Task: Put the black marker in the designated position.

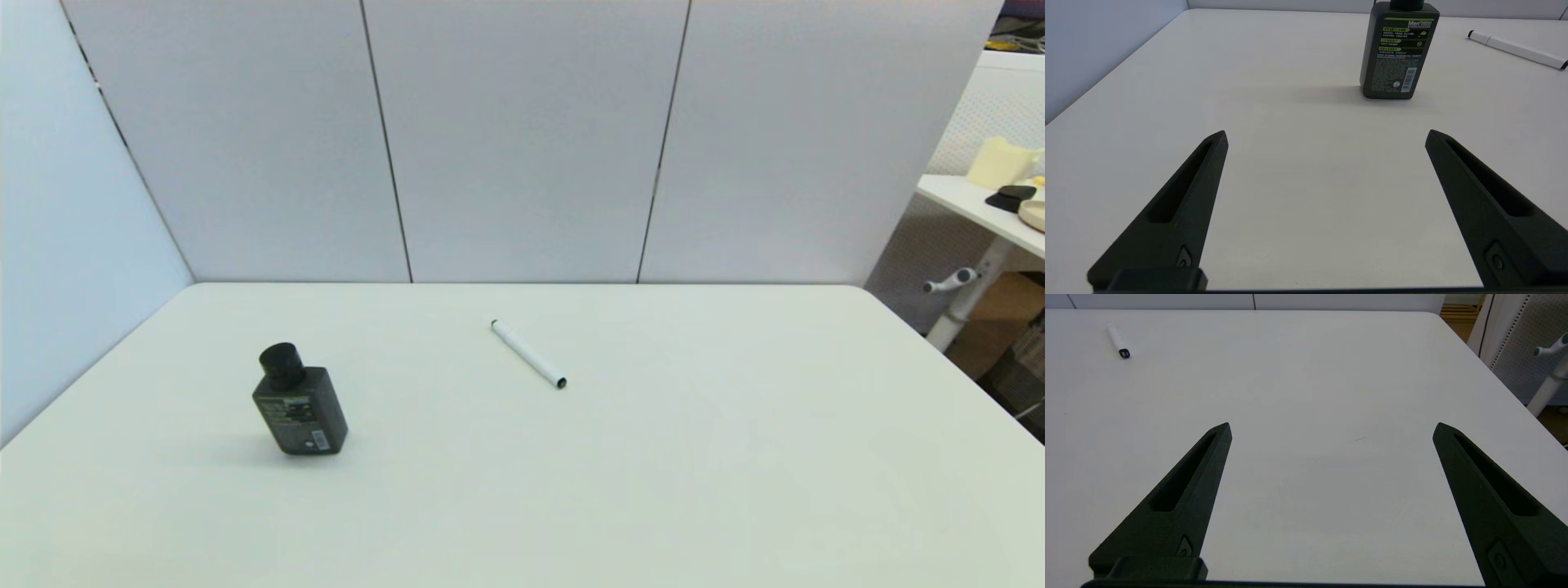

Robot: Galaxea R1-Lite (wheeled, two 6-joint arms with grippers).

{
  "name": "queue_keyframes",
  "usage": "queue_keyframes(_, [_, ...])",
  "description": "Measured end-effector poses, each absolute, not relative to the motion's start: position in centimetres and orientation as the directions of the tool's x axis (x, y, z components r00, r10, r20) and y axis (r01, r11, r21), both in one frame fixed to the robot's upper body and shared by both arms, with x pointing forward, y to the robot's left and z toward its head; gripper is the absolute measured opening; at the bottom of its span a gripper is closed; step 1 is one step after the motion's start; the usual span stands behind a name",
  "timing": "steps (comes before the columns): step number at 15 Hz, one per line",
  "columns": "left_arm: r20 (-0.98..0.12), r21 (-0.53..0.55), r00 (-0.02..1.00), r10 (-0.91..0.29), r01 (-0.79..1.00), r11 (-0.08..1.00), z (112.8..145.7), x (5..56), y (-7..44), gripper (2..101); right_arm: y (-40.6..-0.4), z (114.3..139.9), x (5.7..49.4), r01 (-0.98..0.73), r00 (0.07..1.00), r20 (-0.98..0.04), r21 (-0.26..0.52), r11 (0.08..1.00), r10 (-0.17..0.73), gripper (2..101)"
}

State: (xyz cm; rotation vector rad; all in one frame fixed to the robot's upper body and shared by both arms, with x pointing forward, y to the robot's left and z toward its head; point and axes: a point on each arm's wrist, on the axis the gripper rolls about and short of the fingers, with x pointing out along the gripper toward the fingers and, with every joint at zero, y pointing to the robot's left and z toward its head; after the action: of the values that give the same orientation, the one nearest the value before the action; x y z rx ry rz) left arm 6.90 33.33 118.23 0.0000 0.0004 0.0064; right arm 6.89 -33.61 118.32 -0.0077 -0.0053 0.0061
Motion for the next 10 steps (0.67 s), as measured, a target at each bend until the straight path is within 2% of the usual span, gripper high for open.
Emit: queue_keyframes(10, [0.0, 0.0, 1.0, 0.006, -0.006, 1.0, 118.23, 6.9, 33.33, 97.8, -33.62, 118.32, 6.89, -0.005, 1.0, 0.006, -0.007, 1.0, 0.005, 97.3])
